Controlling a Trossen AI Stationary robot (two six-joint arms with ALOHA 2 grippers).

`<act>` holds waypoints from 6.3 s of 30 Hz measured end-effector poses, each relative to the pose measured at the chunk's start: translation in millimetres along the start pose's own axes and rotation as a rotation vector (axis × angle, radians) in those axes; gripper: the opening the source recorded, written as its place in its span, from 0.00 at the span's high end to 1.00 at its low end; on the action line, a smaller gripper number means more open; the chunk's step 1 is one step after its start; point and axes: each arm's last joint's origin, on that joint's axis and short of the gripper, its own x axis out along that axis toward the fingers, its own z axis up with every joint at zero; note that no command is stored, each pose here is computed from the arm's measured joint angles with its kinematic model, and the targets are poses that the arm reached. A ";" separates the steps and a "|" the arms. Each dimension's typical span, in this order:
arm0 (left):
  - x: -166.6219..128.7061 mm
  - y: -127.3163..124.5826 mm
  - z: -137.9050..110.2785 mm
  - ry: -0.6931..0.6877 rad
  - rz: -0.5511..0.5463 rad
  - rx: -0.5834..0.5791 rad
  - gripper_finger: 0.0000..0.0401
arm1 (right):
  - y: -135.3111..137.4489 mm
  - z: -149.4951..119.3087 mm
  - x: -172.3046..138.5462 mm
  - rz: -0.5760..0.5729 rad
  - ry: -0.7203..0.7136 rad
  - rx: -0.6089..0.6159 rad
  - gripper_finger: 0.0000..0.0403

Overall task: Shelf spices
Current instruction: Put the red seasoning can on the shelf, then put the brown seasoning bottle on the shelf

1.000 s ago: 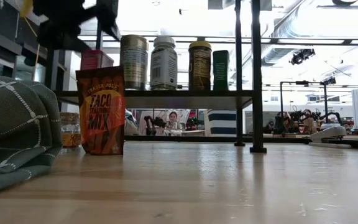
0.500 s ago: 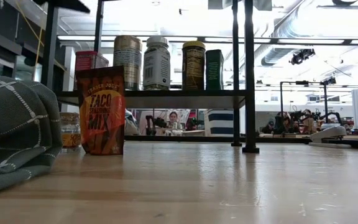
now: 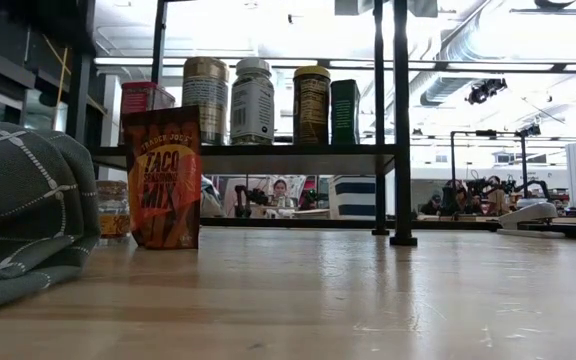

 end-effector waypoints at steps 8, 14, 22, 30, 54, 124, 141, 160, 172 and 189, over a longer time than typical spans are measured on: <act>45.9 -9.2 -27.1 -0.080 0.137 -0.107 1.00 | 3.2 -6.0 -12.3 0.006 0.005 0.040 0.20; 60.7 -11.2 -15.5 -0.161 0.202 -0.073 1.00 | 3.8 -6.1 -12.3 0.023 0.014 0.043 0.23; 77.8 -15.4 -5.2 -0.224 0.208 -0.159 1.00 | 3.4 -5.9 -11.7 0.030 0.020 0.002 0.23; 74.0 -23.7 -1.0 -0.206 0.167 -0.150 1.00 | 3.1 -6.4 -11.6 0.030 0.024 -0.060 0.23; -24.5 -14.2 36.0 0.353 -0.501 0.462 0.44 | 14.4 -23.4 -26.3 0.143 0.141 -0.169 0.23; 120.9 -36.2 -46.9 0.468 -0.543 0.843 0.18 | 39.5 -55.4 -49.2 0.038 0.181 0.096 0.23; 98.0 -42.3 -39.8 0.467 -0.497 0.751 0.59 | 39.5 -55.4 -49.2 0.039 0.181 0.091 0.23; 49.6 27.8 29.7 0.164 -0.035 0.090 0.59 | 38.4 -54.2 -48.7 0.010 0.145 0.086 0.23; 77.0 29.0 48.0 0.254 -0.012 0.058 0.59 | 38.4 -54.2 -48.6 0.010 0.145 0.086 0.23; 95.1 31.2 63.8 0.082 0.101 -0.160 0.59 | 37.6 -53.3 -47.7 0.006 0.142 0.091 0.23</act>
